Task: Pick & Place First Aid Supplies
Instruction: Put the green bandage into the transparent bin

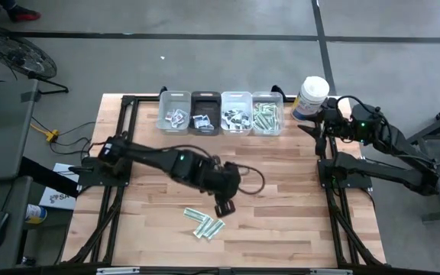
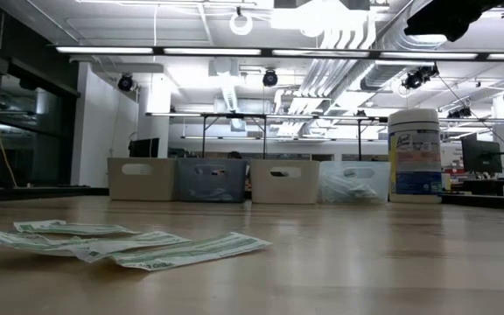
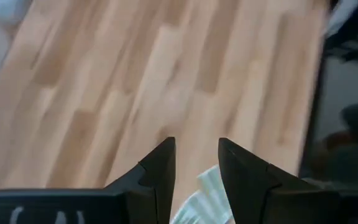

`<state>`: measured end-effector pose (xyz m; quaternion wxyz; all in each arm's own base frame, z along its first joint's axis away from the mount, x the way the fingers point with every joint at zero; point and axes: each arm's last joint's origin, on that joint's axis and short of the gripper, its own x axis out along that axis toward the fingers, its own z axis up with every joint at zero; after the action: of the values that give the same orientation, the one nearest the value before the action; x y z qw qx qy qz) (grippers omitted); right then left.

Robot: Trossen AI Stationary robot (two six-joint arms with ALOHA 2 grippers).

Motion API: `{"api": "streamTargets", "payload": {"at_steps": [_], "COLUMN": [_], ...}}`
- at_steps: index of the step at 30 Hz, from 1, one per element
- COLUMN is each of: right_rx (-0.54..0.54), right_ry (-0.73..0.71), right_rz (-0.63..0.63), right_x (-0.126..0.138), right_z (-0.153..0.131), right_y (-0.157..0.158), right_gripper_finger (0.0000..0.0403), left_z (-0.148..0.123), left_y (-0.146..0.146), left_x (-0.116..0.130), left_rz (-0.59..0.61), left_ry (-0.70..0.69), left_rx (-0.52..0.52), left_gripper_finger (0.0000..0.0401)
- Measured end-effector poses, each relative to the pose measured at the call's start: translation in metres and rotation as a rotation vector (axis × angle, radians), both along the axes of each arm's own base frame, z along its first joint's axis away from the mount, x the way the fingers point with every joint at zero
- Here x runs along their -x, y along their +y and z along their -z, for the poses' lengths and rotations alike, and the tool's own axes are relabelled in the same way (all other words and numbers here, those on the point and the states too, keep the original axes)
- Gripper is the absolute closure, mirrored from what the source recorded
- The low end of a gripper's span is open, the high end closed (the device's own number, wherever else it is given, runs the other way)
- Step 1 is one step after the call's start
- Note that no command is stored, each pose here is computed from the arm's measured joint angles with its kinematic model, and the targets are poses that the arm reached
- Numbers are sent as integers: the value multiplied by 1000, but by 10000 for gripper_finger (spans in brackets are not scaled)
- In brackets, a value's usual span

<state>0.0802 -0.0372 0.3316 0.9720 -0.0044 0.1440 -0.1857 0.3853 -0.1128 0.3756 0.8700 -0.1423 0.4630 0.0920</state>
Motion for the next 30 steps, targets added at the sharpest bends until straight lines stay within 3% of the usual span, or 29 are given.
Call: {"api": "streamTargets", "payload": {"at_steps": [8, 19, 26, 30], "right_rx": [-2, -49, -66, -95], "right_ry": [1, -4, -7, 8], "right_rz": [-11, -5, 0, 8], "right_x": [0, 0, 0, 1], "right_z": [0, 1, 2, 4], "right_y": [0, 1, 1, 1], "right_gripper_finger": [254, 254, 253, 254], "left_z": [-11, -29, 18, 45], "left_y": [-12, 21, 49, 63], "left_x": [-10, -37, -56, -55], "left_rz": [44, 272, 300, 292], "left_ry": [-188, -414, -346, -280], "left_rx": [-89, -254, -243, -226], "left_gripper_finger": [288, 328, 329, 329]}}
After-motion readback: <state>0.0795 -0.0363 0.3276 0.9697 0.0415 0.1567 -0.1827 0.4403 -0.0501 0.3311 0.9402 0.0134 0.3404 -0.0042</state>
